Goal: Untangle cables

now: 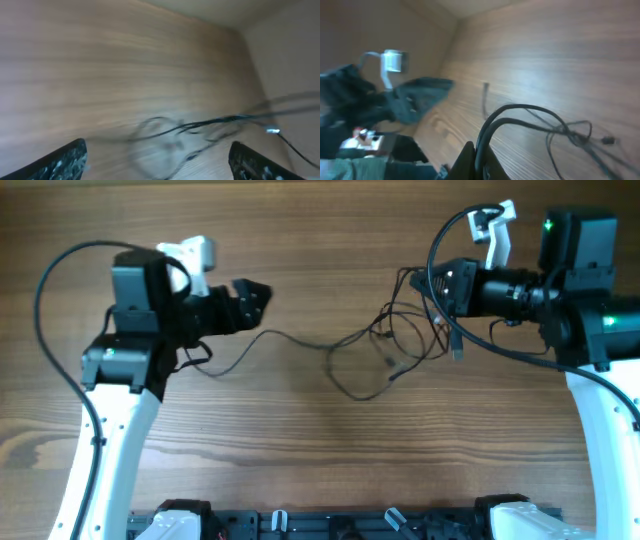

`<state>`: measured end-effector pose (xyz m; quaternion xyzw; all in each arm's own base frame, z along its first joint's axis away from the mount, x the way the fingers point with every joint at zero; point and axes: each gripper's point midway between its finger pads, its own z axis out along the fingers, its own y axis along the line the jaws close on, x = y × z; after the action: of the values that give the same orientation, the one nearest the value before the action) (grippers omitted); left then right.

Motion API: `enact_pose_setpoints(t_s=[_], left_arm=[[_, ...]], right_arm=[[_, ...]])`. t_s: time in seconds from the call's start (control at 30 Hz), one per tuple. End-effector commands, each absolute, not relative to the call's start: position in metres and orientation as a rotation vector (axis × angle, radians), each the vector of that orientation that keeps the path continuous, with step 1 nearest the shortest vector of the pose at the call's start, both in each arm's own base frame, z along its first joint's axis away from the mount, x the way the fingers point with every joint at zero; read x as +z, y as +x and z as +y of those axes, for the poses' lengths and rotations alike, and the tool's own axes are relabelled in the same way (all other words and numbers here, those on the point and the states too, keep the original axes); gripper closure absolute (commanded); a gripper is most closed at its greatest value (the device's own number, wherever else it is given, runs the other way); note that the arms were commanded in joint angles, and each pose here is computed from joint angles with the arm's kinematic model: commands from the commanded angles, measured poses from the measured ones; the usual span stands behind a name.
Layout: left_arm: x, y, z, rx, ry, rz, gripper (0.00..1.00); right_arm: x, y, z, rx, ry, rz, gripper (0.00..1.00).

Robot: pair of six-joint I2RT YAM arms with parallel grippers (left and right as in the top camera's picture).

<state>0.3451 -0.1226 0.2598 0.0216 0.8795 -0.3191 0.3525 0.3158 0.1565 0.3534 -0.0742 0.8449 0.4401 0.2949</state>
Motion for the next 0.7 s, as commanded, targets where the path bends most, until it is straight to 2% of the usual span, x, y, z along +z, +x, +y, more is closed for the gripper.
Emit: enact_pose_setpoints(t_s=[0.0, 0.03, 0.07, 0.2, 0.53, 0.57, 0.6, 0.67], left_arm=[[0.275, 0.333, -0.173, -1.019, 0.337, 2.193, 0.08], [0.273, 0.334, -0.181, -1.032, 0.362, 2.190, 0.09], [0.266, 0.337, -0.203, -1.062, 0.426, 2.181, 0.14], [0.256, 0.338, -0.248, -1.113, 0.544, 2.144, 0.22], [0.192, 0.362, -0.302, -1.134, 0.428, 2.272, 0.36], [0.187, 0.368, -0.300, -1.096, 0.383, 2.284, 0.44], [0.181, 0.379, -0.292, -1.022, 0.300, 2.307, 0.67], [0.170, 0.399, -0.266, -0.829, 0.121, 2.334, 0.93]], right_arm=[[0.406, 0.295, 0.171, 1.305, -0.323, 2.117, 0.96], [0.413, 0.292, 0.172, 1.315, -0.333, 2.106, 0.96], [0.424, 0.284, 0.173, 1.340, -0.359, 2.078, 0.96], [0.423, 0.281, 0.173, 1.351, -0.349, 2.091, 0.96], [0.422, 0.276, 0.175, 1.376, -0.362, 2.095, 0.96], [0.422, 0.276, 0.175, 1.374, -0.361, 2.097, 0.96], [0.420, 0.278, 0.174, 1.362, -0.349, 2.106, 0.95], [0.405, 0.287, 0.164, 1.261, -0.251, 2.176, 0.95]])
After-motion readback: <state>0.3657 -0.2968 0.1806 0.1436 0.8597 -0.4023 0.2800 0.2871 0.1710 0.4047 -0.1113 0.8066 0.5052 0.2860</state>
